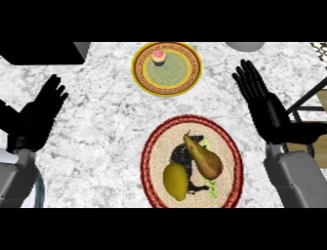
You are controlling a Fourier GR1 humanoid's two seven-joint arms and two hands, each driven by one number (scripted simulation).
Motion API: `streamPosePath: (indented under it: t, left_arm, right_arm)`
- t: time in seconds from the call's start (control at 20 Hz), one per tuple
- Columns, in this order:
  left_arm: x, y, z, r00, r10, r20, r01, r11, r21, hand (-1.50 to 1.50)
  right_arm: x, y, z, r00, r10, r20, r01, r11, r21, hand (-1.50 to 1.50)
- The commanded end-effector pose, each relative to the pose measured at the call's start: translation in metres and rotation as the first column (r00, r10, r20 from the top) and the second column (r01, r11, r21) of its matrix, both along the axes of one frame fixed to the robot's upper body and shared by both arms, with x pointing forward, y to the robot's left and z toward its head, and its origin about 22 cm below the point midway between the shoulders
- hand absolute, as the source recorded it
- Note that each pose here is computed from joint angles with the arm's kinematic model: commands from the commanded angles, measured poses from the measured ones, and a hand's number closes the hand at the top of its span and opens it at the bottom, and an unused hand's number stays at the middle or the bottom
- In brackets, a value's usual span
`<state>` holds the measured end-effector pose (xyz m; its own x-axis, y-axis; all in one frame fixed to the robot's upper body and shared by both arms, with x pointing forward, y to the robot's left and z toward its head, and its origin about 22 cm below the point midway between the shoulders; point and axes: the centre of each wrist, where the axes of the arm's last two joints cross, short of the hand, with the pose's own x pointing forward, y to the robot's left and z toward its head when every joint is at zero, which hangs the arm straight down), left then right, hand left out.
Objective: Pick the lemon from the placemat and place it in the tiered shelf
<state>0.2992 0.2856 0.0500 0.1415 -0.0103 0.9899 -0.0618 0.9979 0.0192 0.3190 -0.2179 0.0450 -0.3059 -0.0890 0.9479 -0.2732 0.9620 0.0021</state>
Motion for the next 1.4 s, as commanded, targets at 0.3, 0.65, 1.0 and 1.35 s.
streamPosePath:
  t: [0.3,0.65,1.0,1.35]
  left_arm:
    - [-0.014,0.001,0.004,0.986,0.083,0.144,-0.100,0.989,0.109,0.00]
    - [-0.034,-0.012,0.022,0.974,0.103,0.200,-0.126,0.986,0.108,0.00]
    - [-0.044,-0.016,-0.002,0.982,0.096,0.163,-0.115,0.986,0.116,0.00]
    - [-0.039,-0.015,0.004,0.980,0.093,0.176,-0.117,0.984,0.134,0.00]
  right_arm:
    - [-0.003,0.055,0.014,0.982,-0.179,-0.054,0.149,0.924,-0.353,1.50]
    - [-0.052,0.080,0.032,0.969,0.211,-0.132,-0.213,0.977,-0.003,-1.50]
    - [-0.060,0.071,0.094,0.914,0.361,-0.183,-0.402,0.761,-0.508,-1.50]
    - [-0.078,0.104,0.141,0.945,0.286,-0.156,-0.271,0.426,-0.863,-1.50]
